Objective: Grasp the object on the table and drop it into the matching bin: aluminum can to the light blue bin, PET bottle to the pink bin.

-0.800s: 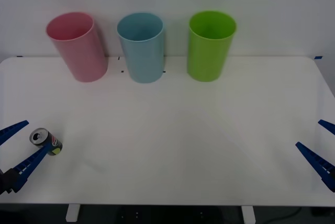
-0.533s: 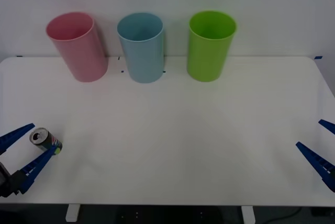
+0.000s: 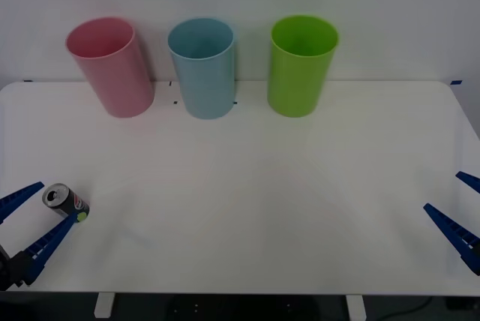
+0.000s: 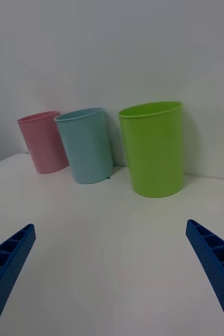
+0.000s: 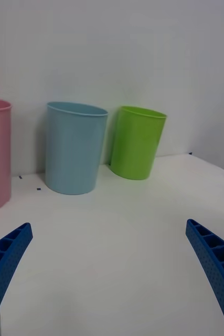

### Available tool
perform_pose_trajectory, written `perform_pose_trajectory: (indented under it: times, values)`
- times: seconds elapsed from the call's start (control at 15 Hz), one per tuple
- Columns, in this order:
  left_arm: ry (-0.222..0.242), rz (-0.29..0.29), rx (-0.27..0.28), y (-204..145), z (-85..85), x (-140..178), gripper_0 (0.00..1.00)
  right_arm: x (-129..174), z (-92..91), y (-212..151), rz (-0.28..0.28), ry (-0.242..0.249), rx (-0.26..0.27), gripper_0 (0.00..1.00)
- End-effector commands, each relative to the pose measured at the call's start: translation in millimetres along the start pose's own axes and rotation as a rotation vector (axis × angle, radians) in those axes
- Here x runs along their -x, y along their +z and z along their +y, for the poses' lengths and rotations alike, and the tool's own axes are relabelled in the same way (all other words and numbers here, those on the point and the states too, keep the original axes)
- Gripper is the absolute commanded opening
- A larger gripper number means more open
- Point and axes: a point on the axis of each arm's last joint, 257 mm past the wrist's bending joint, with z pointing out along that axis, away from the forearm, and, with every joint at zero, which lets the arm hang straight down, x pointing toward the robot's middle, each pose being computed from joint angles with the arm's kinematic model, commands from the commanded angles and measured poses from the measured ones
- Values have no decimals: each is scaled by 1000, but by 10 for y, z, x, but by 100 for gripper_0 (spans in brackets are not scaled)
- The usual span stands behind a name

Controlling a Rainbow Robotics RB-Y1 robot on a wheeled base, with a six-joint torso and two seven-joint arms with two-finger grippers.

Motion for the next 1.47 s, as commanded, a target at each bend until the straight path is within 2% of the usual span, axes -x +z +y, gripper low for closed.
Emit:
perform_pose_trajectory:
  times: [0.07, 0.13, 0.4, 0.53, 0.8, 1.13, 1.47]
  values:
    - [40, 16, 36, -177, 41, -28, 100, 0, 0, 0, 0, 0, 0, 100]
    - [68, 29, 57, -260, 76, -50, 100, 0, 0, 0, 0, 0, 0, 100]
    - [76, 77, 136, -557, 190, -143, 100, 0, 0, 0, 0, 0, 0, 100]
    - [79, 123, 174, -687, 238, -257, 100, 0, 0, 0, 0, 0, 0, 100]
    - [50, 185, 296, -887, 415, -482, 100, 0, 0, 0, 0, 0, 0, 100]
    - [27, 201, 414, -965, 614, -614, 100, 0, 0, 0, 0, 0, 0, 100]
    - [25, 216, 467, -906, 733, -718, 100, 0, 0, 0, 0, 0, 0, 100]
